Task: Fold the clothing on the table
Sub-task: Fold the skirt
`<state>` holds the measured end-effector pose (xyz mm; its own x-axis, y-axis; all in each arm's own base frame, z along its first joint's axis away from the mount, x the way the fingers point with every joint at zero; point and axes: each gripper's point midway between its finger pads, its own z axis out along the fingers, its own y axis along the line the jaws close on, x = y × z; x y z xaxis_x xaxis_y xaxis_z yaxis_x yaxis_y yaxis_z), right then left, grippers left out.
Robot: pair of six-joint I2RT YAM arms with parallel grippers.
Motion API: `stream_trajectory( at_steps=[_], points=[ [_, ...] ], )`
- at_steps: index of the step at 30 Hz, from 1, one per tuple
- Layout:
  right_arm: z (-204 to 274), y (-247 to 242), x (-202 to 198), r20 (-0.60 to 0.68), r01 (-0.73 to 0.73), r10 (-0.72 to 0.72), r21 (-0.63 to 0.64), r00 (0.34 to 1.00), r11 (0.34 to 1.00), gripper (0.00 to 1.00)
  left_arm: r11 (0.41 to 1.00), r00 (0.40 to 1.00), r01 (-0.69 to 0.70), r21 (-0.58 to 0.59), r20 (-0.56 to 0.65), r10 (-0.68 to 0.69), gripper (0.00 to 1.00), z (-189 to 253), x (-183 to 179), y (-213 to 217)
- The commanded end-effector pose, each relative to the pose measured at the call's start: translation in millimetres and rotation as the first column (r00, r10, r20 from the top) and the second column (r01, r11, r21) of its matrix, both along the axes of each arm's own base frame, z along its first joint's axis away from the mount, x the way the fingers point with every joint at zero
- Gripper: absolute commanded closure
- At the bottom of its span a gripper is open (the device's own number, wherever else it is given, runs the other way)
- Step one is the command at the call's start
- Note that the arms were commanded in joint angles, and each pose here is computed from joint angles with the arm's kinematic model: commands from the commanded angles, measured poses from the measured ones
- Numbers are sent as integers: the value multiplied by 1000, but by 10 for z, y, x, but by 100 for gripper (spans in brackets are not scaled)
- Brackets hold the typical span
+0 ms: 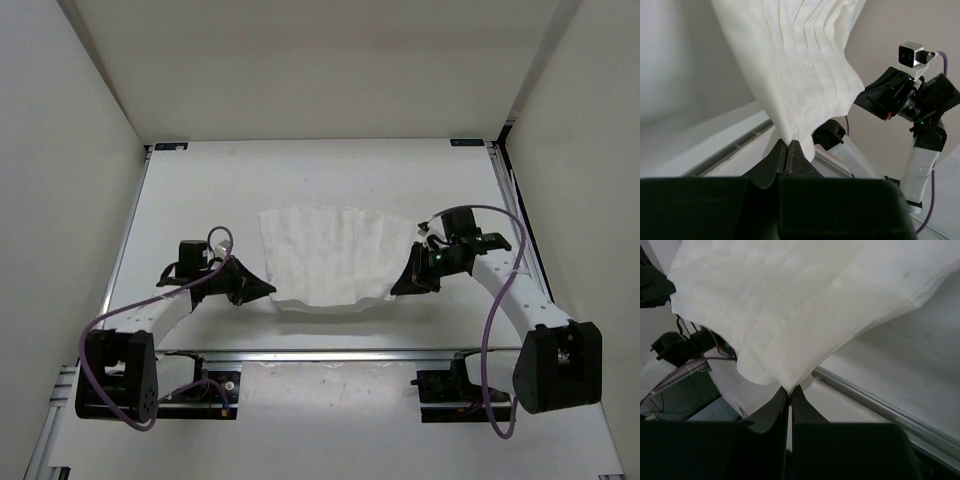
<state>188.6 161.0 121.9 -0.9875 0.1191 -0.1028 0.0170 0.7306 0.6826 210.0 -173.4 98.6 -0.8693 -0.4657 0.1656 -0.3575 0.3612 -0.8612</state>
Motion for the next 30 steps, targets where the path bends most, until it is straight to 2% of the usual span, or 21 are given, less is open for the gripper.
stream_trajectory(
  at_steps=[1,6,9,12,16,24,27,30],
  points=[
    [55,74,-415,-159,-45,50,31,986,998,100,999,999,18,36,-34,-16,100,-30,-161,13],
    [96,40,-513,-219,-57,58,10,974,998,100,999,1000,-1,44,-6,1,100,133,45,28],
    [148,3,-423,-204,-40,41,8,978,999,100,997,1000,-13,71,26,11,100,280,263,46],
    [210,-37,-265,-175,0,2,12,984,1000,100,996,998,-41,81,45,37,100,371,485,74],
    [116,-138,-85,-225,102,-96,17,970,995,100,993,994,-106,49,36,105,100,423,766,54],
    [118,-182,395,-166,203,-196,26,966,979,100,987,984,-153,41,101,148,100,579,1349,-100],
    [147,-199,459,-153,191,-185,26,971,981,100,991,985,-128,43,126,121,100,655,1455,-204],
    [191,-186,395,-161,175,-168,29,972,984,100,993,987,-109,45,120,103,100,659,1323,-191]
  ],
)
